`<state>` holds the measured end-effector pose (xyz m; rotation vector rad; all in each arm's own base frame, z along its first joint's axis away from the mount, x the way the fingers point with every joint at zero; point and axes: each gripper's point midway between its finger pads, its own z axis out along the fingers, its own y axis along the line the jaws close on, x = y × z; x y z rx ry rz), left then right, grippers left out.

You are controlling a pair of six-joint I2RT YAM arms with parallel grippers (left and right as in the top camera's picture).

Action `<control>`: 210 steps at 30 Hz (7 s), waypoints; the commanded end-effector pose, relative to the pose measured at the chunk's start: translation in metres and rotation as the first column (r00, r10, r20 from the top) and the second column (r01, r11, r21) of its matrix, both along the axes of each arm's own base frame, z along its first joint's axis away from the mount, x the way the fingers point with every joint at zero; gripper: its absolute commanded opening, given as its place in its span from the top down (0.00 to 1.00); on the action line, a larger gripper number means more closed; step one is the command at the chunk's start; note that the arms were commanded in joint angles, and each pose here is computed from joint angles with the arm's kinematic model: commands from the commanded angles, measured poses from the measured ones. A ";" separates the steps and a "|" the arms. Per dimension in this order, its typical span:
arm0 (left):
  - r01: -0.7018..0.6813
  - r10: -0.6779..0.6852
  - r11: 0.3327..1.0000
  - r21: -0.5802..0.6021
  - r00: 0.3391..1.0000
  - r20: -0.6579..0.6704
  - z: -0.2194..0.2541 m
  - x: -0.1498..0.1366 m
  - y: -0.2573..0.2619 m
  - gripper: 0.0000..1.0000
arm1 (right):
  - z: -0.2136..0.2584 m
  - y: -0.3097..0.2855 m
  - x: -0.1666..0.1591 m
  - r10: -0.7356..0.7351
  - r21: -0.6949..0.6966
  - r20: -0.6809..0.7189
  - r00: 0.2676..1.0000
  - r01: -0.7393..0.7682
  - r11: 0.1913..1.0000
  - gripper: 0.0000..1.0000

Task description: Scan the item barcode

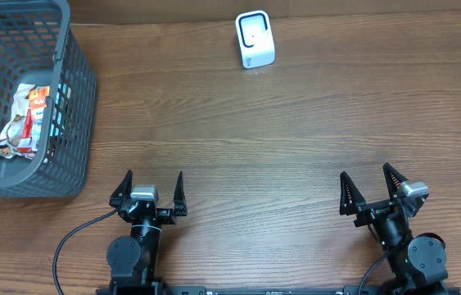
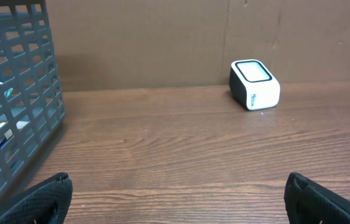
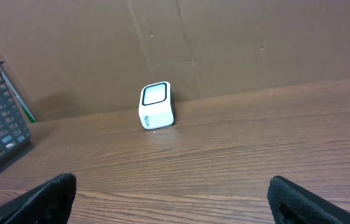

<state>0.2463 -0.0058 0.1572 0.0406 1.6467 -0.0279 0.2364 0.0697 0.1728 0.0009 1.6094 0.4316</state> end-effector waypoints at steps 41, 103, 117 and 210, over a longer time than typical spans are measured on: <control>-0.010 0.010 1.000 0.020 1.000 0.003 0.000 0.000 0.002 0.00 | -0.003 0.000 0.000 -0.001 -0.005 0.000 1.000 0.001 1.000 0.00; -0.010 0.010 1.000 0.020 1.000 0.002 -0.001 0.000 0.002 0.00 | -0.003 0.000 0.000 -0.001 -0.005 0.000 1.000 0.001 1.000 0.00; -0.006 0.006 1.000 0.020 1.000 0.003 0.000 0.000 0.001 0.00 | -0.003 0.000 0.000 -0.001 -0.005 0.000 1.000 0.001 1.000 0.00; -0.449 0.415 0.892 0.053 0.767 -0.489 0.269 0.117 0.157 0.00 | -0.003 0.000 0.000 -0.001 -0.005 0.000 1.000 0.001 1.000 0.00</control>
